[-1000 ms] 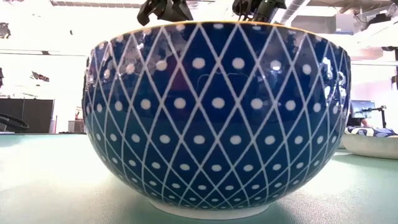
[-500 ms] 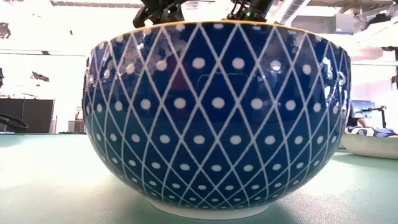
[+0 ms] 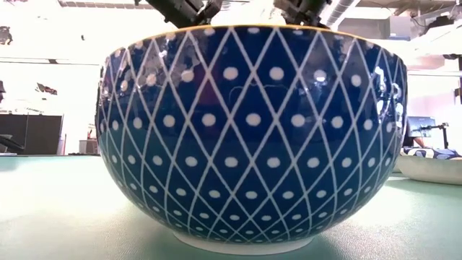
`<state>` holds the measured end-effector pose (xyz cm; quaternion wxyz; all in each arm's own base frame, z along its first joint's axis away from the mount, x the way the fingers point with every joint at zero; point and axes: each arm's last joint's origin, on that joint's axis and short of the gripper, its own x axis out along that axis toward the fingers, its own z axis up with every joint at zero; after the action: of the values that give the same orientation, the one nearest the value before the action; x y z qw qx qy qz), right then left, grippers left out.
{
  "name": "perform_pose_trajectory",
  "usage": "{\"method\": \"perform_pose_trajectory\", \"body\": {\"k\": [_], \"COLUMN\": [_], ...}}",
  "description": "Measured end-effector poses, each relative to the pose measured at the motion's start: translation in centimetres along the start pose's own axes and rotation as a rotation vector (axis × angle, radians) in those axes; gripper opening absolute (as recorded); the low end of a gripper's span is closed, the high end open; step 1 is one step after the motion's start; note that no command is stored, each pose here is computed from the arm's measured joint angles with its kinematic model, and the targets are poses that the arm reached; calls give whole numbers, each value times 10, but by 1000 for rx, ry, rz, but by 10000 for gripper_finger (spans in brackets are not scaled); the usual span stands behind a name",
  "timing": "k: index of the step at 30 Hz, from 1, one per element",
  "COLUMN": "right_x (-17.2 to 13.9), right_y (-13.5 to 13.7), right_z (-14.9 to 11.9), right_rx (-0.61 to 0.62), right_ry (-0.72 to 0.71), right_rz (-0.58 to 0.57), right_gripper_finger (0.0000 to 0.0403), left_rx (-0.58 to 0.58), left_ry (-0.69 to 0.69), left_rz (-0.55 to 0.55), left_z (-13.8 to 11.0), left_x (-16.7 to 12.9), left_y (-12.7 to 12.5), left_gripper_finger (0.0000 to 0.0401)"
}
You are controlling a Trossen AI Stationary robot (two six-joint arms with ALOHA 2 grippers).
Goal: Place and stack bowls onto a shelf
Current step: Stack the light blue patterned bowl on top of the blue patterned bowl on the shelf
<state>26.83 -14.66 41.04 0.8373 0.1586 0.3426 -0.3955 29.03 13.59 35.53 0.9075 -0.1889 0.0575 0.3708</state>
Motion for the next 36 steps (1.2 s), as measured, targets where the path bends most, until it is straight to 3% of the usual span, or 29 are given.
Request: {"method": "perform_pose_trajectory", "body": {"k": [4,8,16,23,29,36], "right_x": [7,8,4,13,37,50], "right_y": [7,14,19,18,19,22], "right_z": [-17,-30,-54,-81,-104,-111], "right_rx": [2,13,25,28,-26,-69], "right_ry": [24,0,-139,-304,-373,-407], "right_rz": [7,41,33,98,107,105], "right_gripper_finger": [147,136,116,107,107,107], "left_rx": [-56,-106,-80,-74,-51,-45], "left_ry": [-47,-34,-23,14,68,136], "left_rz": [-92,-190,-200,-190,-168,-141], "left_z": [7,-3,-25,-33,-38,-45], "left_x": [27,55,86,92,92,92], "left_y": [20,28,31,35,36,39], "left_gripper_finger": [31,21,9,6,6,6]}}
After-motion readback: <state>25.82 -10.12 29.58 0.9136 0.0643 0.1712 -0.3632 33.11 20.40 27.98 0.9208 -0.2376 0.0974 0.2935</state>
